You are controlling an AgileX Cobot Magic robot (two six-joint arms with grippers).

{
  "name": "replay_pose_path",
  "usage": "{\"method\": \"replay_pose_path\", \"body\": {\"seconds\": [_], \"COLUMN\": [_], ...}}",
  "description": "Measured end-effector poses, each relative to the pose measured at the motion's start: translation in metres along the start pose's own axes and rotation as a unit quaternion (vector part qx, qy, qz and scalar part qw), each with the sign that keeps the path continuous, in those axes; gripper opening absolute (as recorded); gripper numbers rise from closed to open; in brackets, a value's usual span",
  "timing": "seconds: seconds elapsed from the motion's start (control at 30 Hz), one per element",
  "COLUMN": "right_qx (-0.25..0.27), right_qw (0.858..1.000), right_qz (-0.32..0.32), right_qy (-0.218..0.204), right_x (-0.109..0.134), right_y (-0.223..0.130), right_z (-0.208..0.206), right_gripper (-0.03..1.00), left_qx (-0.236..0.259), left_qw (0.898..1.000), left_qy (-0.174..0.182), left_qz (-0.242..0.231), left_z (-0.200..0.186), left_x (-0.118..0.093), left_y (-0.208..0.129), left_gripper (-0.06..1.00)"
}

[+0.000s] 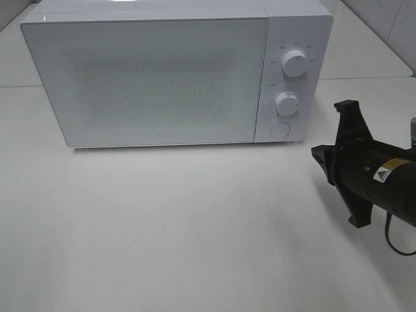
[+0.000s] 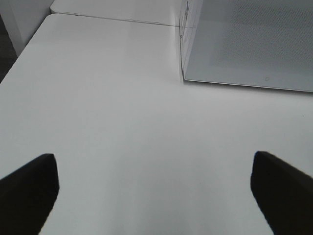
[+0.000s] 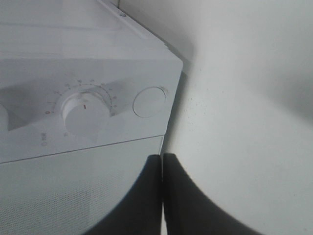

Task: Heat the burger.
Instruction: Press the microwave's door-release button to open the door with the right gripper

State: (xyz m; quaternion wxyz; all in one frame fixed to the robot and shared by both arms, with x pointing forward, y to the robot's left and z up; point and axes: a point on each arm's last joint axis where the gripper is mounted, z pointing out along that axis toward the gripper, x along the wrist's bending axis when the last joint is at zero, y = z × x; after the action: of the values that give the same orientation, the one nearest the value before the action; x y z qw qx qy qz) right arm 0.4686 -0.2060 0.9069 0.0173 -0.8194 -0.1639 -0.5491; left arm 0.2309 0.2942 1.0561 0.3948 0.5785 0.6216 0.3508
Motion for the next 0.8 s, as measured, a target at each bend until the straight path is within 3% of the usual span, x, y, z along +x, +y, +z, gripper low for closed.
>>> {"method": "replay_pose_path", "body": {"seconds": [0.8], "right_qx": [-0.047], "right_qw": [0.997], "right_qz": [0.061], "right_qy": [0.0], "right_x": [0.004], "right_y": [-0.017], "right_z": [0.063], "right_gripper": [0.0], "left_qx": [0.0], "left_qw": [1.0], "left_qy": [0.0], "left_qz": [0.0], "left_z": [0.0], "left_x": [0.0], "left_y": [0.0], "left_gripper": [0.99]}}
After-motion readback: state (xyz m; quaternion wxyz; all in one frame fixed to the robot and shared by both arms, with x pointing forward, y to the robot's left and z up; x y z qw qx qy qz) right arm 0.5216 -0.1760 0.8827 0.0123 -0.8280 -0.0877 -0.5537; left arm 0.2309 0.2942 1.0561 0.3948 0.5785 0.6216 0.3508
